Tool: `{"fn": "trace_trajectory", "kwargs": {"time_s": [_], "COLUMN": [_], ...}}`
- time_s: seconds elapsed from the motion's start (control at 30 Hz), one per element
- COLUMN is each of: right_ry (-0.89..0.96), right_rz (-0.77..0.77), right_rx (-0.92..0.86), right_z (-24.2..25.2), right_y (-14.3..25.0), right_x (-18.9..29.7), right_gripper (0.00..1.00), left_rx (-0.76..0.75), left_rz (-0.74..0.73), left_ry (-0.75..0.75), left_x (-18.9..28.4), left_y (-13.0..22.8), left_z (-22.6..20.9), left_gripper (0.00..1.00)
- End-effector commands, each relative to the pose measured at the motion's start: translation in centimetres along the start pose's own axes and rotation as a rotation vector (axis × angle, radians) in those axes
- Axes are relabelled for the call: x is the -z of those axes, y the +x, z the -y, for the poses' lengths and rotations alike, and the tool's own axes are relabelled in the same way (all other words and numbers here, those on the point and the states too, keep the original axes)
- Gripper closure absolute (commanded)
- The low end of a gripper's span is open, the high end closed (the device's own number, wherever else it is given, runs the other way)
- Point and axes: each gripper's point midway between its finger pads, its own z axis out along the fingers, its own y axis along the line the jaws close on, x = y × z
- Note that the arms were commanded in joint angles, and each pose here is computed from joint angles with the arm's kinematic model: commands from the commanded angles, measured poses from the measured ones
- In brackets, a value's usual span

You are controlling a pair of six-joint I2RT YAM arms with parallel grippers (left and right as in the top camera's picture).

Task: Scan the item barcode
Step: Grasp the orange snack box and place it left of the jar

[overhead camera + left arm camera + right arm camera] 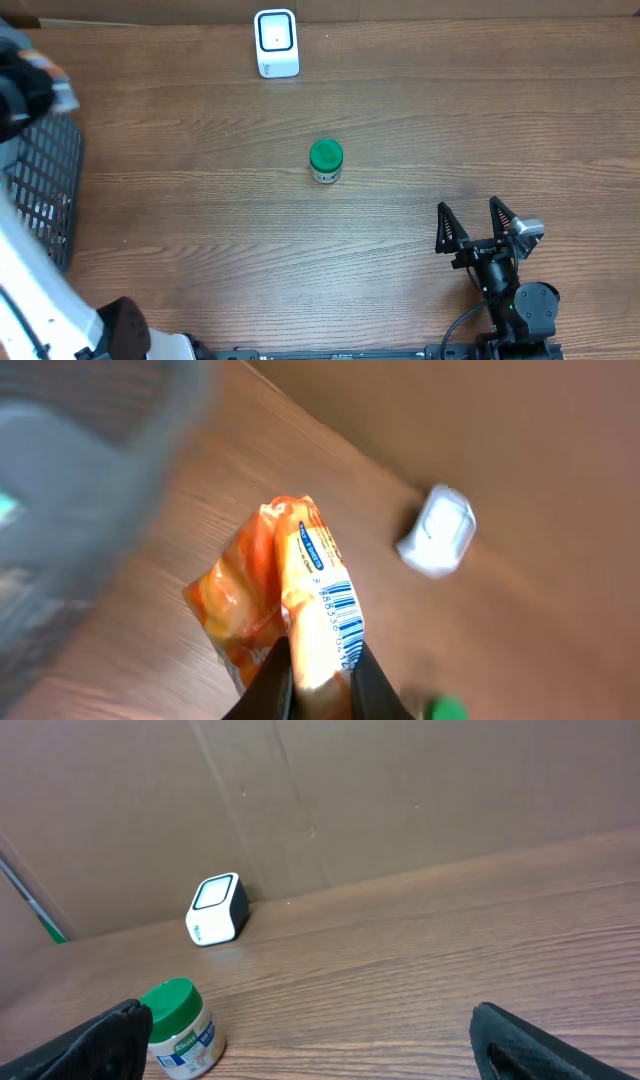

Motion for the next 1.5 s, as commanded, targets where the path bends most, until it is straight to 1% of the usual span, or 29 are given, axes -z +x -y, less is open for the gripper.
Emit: {"fn": "trace_trajectory", "kwargs": {"time_s": [0.0,0.03,0.2,0.4,0.53,0.7,0.77,0.8,0.87,0.9,0.97,1.07,1.17,1.27,1.37,1.47], "right_ry": [-0.011,-0.011,-0.011,-0.011,-0.011,-0.011,-0.011,-0.011,-0.011,-0.011,-0.011,-0.011,-0.011,-0.011,-0.011,-0.011], "right_rz": [0.001,0.000,0.000,0.000,0.000,0.000,0.000,0.000,0.001,0.000,0.001,0.001,0.001,0.000,0.001,0.000], "right_rx": [-0.002,-0.002,-0.002,-0.002,-0.002,-0.002,-0.002,-0.002,-0.002,-0.002,-0.002,-0.002,-0.002,-0.002,-0.002,-0.002], "right_z": [-0.2,-0.1,-0.1,-0.1,-0.1,-0.1,-0.1,-0.1,-0.2,-0.1,-0.2,-0.2,-0.2,-0.1,-0.2,-0.1], "right_y": [0.2,0.2,0.2,0.2,0.2,0.2,0.2,0.2,0.2,0.2,0.2,0.2,0.2,0.2,0.2,0.2], "right_x": [0.0,0.0,0.0,0.0,0.0,0.0,0.0,0.0,0.0,0.0,0.0,0.0,0.0,0.0,0.0,0.0], "right_gripper": [0.00,0.00,0.00,0.00,0.00,0.00,0.00,0.00,0.00,0.00,0.00,0.00,0.00,0.00,0.00,0.00], "left_rx": [-0.209,-0.296,-0.538,-0.779,-0.854,-0.916,-0.929,-0.935,-0.940,-0.941,-0.941,-0.943,-0.919,-0.858,-0.739,-0.577], "left_rz": [-0.136,-0.214,-0.390,-0.580,-0.660,-0.744,-0.766,-0.771,-0.774,-0.770,-0.756,-0.722,-0.655,-0.550,-0.414,-0.256], "left_ry": [-0.093,-0.119,-0.133,-0.166,-0.211,-0.226,-0.231,-0.233,-0.234,-0.231,-0.224,-0.224,-0.268,-0.294,-0.262,-0.232], "left_x": [-4.1,-6.3,-12.5,-18.9,-22.0,-24.0,-24.6,-24.7,-24.9,-25.0,-25.1,-25.0,-24.0,-21.6,-18.0,-13.3], "left_y": [3.4,5.9,13.0,21.0,24.4,27.6,28.5,28.7,29.0,29.0,28.9,28.0,26.0,22.6,18.0,12.7], "left_z": [2.4,4.1,8.1,9.4,9.1,9.0,9.0,9.0,9.0,9.2,9.4,9.9,10.2,11.2,12.4,12.3], "left_gripper": [0.96,0.96,0.96,0.96,0.95,0.95,0.90,0.85,0.68,0.63,0.56,0.53,0.53,0.52,0.41,0.31]}}
